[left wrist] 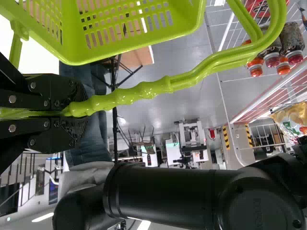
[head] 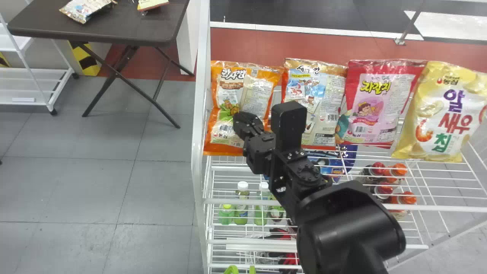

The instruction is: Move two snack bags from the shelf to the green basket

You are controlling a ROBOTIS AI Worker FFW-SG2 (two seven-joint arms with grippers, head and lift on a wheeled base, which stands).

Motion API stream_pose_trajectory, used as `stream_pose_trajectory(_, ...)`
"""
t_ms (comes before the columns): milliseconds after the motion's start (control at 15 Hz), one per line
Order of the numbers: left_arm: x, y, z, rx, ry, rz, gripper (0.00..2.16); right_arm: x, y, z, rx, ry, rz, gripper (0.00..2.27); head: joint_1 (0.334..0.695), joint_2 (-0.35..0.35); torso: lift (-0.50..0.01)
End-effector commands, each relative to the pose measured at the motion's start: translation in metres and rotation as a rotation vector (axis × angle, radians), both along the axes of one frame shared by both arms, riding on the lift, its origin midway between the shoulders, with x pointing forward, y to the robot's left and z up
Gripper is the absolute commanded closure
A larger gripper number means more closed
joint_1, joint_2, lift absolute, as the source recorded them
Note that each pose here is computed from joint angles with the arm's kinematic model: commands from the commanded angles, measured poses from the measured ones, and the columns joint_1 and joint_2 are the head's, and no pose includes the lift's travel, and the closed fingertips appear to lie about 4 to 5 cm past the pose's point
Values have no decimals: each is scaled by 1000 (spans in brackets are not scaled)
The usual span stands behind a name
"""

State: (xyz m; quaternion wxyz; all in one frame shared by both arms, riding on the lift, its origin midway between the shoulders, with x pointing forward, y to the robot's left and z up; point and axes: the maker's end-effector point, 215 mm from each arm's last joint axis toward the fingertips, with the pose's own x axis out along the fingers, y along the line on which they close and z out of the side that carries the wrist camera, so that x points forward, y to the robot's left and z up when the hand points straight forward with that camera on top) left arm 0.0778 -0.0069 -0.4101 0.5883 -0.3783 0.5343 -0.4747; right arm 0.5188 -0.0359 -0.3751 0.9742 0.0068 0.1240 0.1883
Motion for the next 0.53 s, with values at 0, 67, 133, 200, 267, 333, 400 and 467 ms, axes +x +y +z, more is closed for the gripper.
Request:
stream_pose_trajectory(0,1,0,0,2,-2,0,2057,-13,-3,16,11,-28,5,2246,695,-84,-16)
stream_pose_trajectory(67,2,-1,0,2,-4,0,2057,-22,-7,24,14,-41,6,2246,695,-86,-16)
stream_pose_trajectory(133,3,-1,0,2,-5,1,2057,-31,-10,31,19,-49,8,2246,695,-93,-16)
stream_pose_trajectory(200,4,-1,0,4,-8,0,2057,-41,-15,37,18,-52,11,2246,695,-98,-16)
stream_pose_trajectory(267,5,-2,0,6,-9,0,2057,-52,-19,38,6,-37,16,2246,695,-104,-16)
stream_pose_trajectory(333,6,-3,0,7,-12,-1,2057,-63,-21,42,-5,-28,28,2246,695,-113,-16)
stream_pose_trajectory(400,7,-3,0,7,-15,-2,2057,-74,-22,45,-12,-16,37,2246,695,-132,-16)
stream_pose_trajectory(467,8,-3,1,7,-17,-2,2057,-84,-24,46,-22,0,48,2246,695,-141,-16)
